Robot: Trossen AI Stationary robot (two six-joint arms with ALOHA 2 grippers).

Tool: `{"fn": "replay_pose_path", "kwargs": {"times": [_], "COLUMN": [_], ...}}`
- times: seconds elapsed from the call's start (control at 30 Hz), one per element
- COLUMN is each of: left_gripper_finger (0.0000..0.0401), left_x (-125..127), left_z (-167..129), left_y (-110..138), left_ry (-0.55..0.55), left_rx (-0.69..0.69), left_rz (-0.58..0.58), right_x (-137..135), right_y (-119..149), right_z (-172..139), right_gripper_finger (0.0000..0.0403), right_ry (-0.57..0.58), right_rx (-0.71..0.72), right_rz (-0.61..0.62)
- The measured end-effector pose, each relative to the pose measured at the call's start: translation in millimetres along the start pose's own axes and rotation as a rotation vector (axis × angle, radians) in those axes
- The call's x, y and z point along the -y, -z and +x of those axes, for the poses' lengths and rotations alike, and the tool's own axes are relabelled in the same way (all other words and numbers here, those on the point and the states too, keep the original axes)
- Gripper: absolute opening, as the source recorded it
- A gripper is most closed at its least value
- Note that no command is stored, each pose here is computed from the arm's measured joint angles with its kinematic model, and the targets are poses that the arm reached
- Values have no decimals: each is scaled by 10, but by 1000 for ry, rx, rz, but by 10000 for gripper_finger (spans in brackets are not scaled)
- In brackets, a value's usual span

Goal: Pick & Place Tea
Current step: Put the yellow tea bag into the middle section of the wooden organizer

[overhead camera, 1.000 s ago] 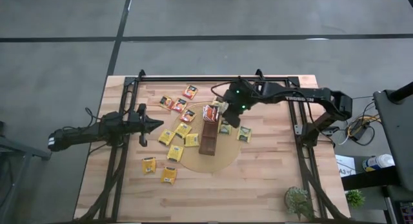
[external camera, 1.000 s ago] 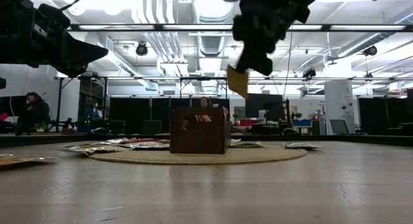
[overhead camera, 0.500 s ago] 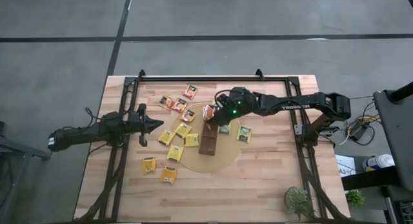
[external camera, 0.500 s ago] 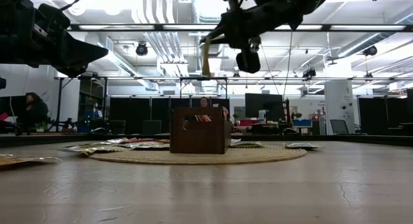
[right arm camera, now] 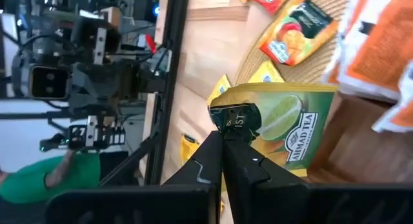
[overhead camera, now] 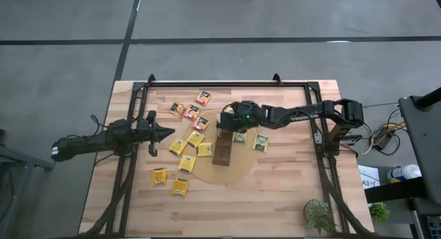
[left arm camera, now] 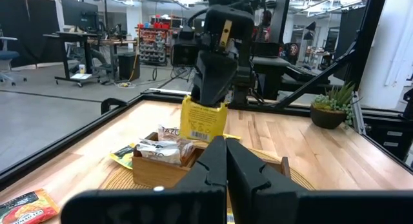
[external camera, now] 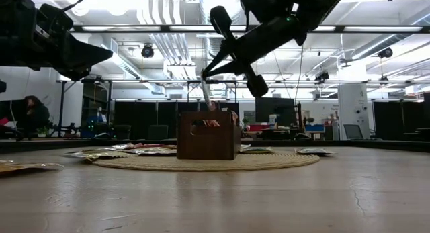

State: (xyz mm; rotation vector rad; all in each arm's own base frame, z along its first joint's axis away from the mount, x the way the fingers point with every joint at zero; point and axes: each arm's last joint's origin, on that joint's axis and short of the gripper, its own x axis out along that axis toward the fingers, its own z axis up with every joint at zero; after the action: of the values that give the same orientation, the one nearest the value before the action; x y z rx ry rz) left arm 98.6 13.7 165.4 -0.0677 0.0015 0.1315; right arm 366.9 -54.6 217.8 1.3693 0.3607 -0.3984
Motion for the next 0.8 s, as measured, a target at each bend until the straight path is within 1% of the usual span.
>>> {"fn": "replay_pose_path", "kwargs": {"times": [0.17,0.3,0.4,0.8], "left_gripper_finger": [0,0,0,0], "left_x": [0,0,0,0], "left_z": [0,0,0,0], "left_y": [1,1,1,0], "left_ry": [0,0,0,0], "left_rx": [0,0,0,0], "left_rz": [0,0,0,0], "right_x": [102,249,310,400], "right_y": [134,217,217,226], "right_z": [13,14,12,4], "right_gripper_finger": [8,8,8,8], "right_ry": [-9,28,16,17], "right_rx": [8,22,32,35], "right_rz": [66,100,125,134]}}
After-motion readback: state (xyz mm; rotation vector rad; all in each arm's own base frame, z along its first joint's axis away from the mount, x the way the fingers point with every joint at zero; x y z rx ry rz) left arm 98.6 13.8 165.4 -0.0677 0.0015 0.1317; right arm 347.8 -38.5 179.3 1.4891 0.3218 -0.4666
